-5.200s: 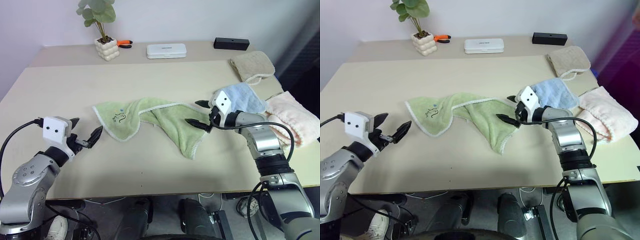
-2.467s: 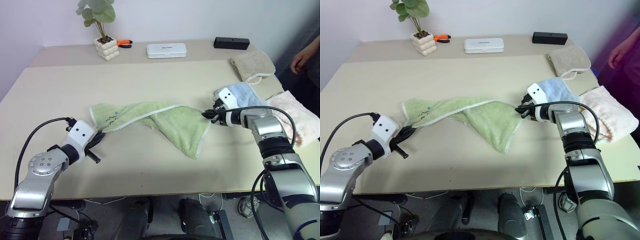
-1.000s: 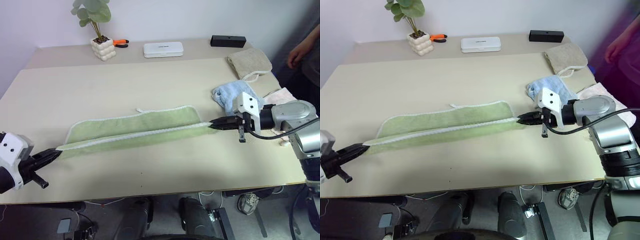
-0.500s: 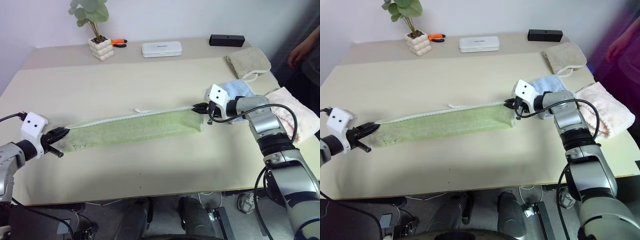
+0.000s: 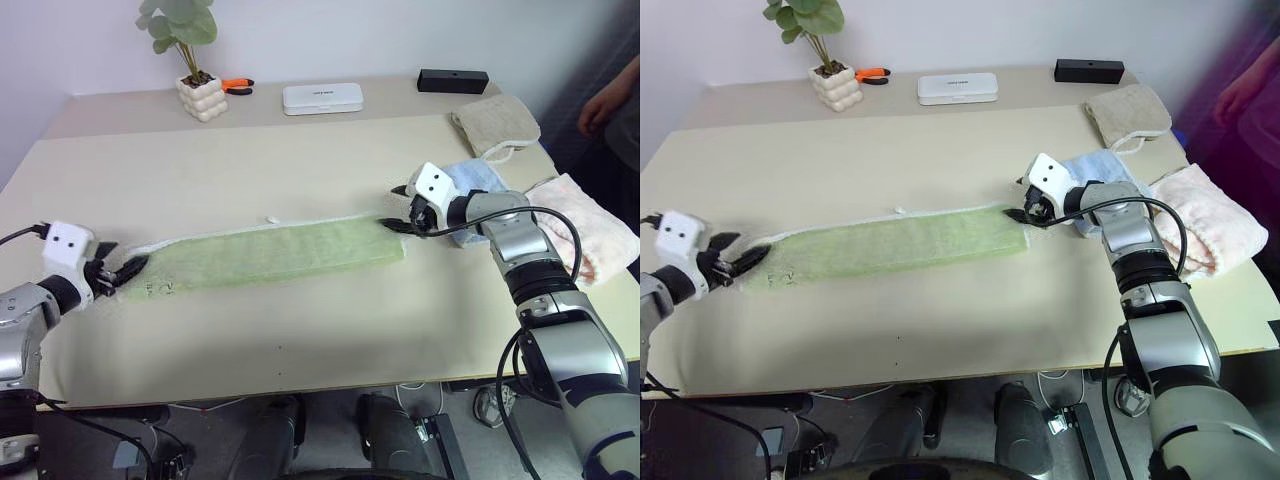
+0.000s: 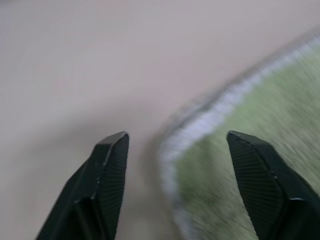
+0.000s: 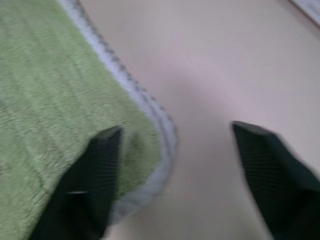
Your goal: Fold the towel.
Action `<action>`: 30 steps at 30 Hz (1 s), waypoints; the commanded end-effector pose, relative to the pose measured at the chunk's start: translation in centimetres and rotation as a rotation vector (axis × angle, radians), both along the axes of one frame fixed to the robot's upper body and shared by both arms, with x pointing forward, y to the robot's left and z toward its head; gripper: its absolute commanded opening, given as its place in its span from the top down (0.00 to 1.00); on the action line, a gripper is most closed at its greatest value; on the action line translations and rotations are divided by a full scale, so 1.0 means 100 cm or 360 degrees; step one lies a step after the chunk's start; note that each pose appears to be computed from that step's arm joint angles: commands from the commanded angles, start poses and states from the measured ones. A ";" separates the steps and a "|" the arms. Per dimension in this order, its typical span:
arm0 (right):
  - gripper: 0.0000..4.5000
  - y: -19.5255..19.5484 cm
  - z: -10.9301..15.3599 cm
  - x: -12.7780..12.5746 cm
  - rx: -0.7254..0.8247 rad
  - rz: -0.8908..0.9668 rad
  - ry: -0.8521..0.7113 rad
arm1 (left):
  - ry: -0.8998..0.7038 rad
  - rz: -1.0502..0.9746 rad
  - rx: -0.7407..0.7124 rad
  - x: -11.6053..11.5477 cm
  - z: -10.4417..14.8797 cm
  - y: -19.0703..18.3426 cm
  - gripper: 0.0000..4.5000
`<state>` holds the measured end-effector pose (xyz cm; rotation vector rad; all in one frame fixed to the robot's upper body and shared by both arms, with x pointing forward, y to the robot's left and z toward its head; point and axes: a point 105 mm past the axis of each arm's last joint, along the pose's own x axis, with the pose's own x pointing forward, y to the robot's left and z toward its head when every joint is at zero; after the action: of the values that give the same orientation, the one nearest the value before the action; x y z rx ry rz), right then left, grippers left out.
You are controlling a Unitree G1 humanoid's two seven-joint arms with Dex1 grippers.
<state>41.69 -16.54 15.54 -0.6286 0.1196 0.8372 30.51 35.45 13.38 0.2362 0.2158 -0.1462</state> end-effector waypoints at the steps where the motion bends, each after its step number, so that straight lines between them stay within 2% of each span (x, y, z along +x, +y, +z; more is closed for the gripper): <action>1: 0.14 -0.010 0.032 -0.003 0.0084 -0.0047 -0.0157 | -0.0122 0.0097 -0.0071 -0.008 0.013 0.010 0.35; 2: 0.14 -0.012 0.035 -0.008 0.0122 -0.0056 -0.0144 | -0.0150 0.0098 -0.0084 -0.011 0.015 0.009 0.35; 4: 0.03 -0.015 0.038 -0.018 0.0211 -0.0074 -0.0098 | -0.0236 0.0152 -0.0159 -0.016 0.023 0.012 0.35; 8: 0.01 -0.015 0.035 -0.050 0.0373 -0.0074 0.0069 | -0.0398 0.0180 -0.0236 -0.021 0.044 0.005 0.35; 10: 0.01 -0.014 0.023 -0.071 0.0557 -0.0132 0.0281 | -0.0360 -0.0174 -0.0167 -0.017 0.044 -0.056 0.35; 12: 0.01 -0.014 0.014 -0.084 0.0636 -0.0192 0.0420 | -0.0302 -0.0422 -0.0108 -0.019 0.038 -0.099 0.35; 15: 0.01 -0.016 -0.011 -0.103 0.0801 -0.0388 0.0660 | -0.0239 -0.0907 -0.0179 -0.028 0.025 -0.188 0.35; 18: 0.01 -0.014 -0.029 -0.118 0.0934 -0.0558 0.0838 | -0.0223 -0.1158 -0.0232 -0.038 0.019 -0.235 0.35; 23: 0.01 -0.002 -0.041 -0.122 0.1106 -0.0737 0.0980 | -0.0227 -0.1230 -0.0315 -0.040 0.016 -0.252 0.35; 30: 0.01 0.015 -0.051 -0.092 0.1488 -0.1004 0.1174 | -0.0217 -0.1215 -0.0312 -0.041 0.016 -0.241 0.35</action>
<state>32.23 -14.69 10.78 0.5802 0.5057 0.4286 26.58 11.00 14.02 0.1077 0.0092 -0.9025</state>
